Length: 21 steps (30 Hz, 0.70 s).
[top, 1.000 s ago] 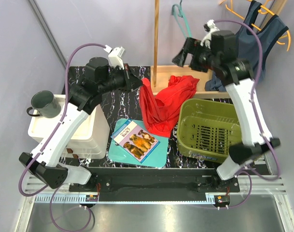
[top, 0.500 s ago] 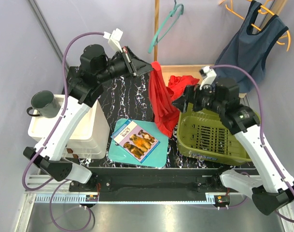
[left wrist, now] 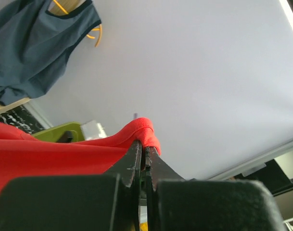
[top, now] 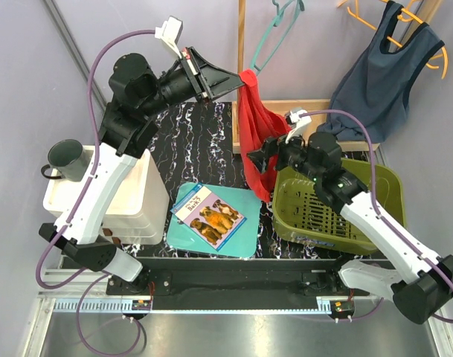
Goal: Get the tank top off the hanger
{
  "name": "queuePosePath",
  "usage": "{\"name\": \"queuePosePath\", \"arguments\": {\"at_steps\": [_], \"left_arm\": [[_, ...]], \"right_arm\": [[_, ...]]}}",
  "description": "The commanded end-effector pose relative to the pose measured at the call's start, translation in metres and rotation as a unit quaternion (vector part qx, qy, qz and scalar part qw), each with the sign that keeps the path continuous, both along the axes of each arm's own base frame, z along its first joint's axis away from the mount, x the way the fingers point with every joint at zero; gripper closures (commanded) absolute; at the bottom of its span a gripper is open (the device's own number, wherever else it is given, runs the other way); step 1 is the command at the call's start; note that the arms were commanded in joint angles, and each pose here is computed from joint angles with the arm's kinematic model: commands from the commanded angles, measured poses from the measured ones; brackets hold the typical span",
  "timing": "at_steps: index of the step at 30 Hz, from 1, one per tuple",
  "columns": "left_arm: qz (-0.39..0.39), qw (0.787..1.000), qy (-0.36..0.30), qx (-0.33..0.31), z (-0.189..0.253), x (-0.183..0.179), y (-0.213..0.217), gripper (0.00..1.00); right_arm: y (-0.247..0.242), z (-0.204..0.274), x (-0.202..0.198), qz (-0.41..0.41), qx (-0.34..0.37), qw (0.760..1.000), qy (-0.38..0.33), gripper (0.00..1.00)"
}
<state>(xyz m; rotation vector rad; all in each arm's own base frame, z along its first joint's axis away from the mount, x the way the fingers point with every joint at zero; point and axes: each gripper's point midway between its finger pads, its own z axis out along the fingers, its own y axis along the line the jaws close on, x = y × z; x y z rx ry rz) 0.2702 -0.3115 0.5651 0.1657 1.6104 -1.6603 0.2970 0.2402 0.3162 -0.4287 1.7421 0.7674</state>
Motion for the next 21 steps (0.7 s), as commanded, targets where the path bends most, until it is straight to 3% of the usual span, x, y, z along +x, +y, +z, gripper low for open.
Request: {"name": "queuePosePath", "arguments": {"at_steps": [1,9,11,12,13,15,17,21], "left_arm": [[-0.041,0.996,-0.052,-0.056,0.049,-0.034,0.009,1.0],[-0.082,0.99,-0.075,-0.09,0.071,-0.059,0.011,1.0],[-0.083,0.99,-0.078,-0.089,0.07,-0.061,0.012,1.0],[-0.081,0.99,-0.076,-0.085,0.066,-0.061,0.012,1.0],[-0.081,0.989,-0.084,-0.086,0.068,-0.069,0.017,1.0],[-0.077,0.991,-0.084,-0.075,0.06,-0.071,0.019,1.0],[-0.075,0.991,-0.083,-0.067,0.052,-0.077,0.022,1.0],[-0.05,0.995,-0.078,-0.028,0.025,-0.079,0.03,1.0]], "right_arm": [[-0.016,0.017,0.04,-0.102,-0.001,0.992,-0.079,0.0],[-0.018,0.021,0.066,-0.155,0.016,0.985,-0.079,0.0],[-0.023,0.031,0.069,-0.173,0.018,0.981,-0.086,0.05],[-0.026,0.034,0.07,-0.179,0.02,0.98,-0.088,0.1],[-0.029,0.043,0.071,-0.188,0.023,0.977,-0.095,0.25],[-0.034,0.051,0.072,-0.199,0.021,0.974,-0.105,0.44],[-0.043,0.072,0.071,-0.216,0.025,0.968,-0.126,0.7],[-0.067,0.128,0.056,-0.245,0.033,0.954,-0.172,0.97]]}}
